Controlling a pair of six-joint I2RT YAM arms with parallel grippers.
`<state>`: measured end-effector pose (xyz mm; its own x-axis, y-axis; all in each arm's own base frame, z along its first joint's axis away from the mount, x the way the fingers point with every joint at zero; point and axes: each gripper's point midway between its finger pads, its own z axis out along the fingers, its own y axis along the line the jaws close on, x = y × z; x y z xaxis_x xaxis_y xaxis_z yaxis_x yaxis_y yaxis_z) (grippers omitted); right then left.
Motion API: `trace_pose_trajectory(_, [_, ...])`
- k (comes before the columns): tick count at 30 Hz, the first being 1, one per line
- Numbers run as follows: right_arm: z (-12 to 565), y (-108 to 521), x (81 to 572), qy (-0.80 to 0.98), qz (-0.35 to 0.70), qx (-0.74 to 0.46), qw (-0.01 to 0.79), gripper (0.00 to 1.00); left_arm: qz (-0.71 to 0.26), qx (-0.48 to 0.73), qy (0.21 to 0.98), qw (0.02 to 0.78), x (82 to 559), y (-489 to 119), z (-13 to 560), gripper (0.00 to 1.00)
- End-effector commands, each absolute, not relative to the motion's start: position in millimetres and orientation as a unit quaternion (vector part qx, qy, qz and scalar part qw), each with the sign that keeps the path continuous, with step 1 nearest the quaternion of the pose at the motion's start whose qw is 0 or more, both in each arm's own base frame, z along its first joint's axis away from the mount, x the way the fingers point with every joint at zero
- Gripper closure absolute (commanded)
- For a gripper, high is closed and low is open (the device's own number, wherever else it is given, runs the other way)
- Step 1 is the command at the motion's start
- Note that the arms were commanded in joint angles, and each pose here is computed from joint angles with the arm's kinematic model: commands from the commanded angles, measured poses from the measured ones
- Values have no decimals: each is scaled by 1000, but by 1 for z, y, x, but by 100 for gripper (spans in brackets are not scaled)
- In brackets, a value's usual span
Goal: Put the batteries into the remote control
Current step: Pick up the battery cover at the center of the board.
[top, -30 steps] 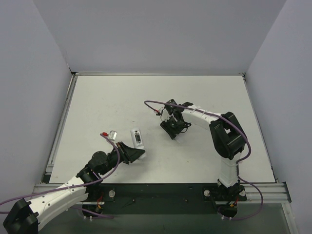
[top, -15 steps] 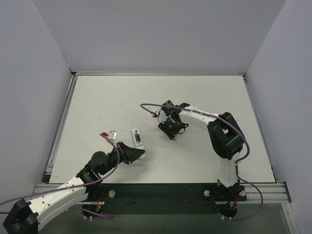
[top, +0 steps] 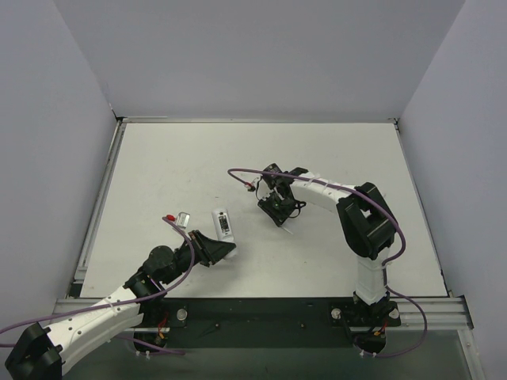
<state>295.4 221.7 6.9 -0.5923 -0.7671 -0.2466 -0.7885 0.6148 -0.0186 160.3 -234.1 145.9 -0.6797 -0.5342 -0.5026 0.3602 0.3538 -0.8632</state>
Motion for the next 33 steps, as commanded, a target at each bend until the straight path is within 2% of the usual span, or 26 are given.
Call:
trace_pose_trajectory(1, [8,209,286,899,32,-425,98,83,-594,-50,687,415,161,-237,176,100])
trace_pose_trajectory(11, [54,223,297,907,64,-364,204,98,-595,-45,690,410,165,-245,177,100])
trace_pose_trajectory(18, [105,225,305,903,81,-301,294,98,-591,-34,694,411,171,-253,178,100])
trace_pose_trajectory(25, [171,239,303,878,165,-211,397,98,-591,-15,692,414,176,-264,184,100])
trace_pose_trajectory(33, [223,254,288,849,214,-157,457,98,-573,14,683,452,185,-266,185,100])
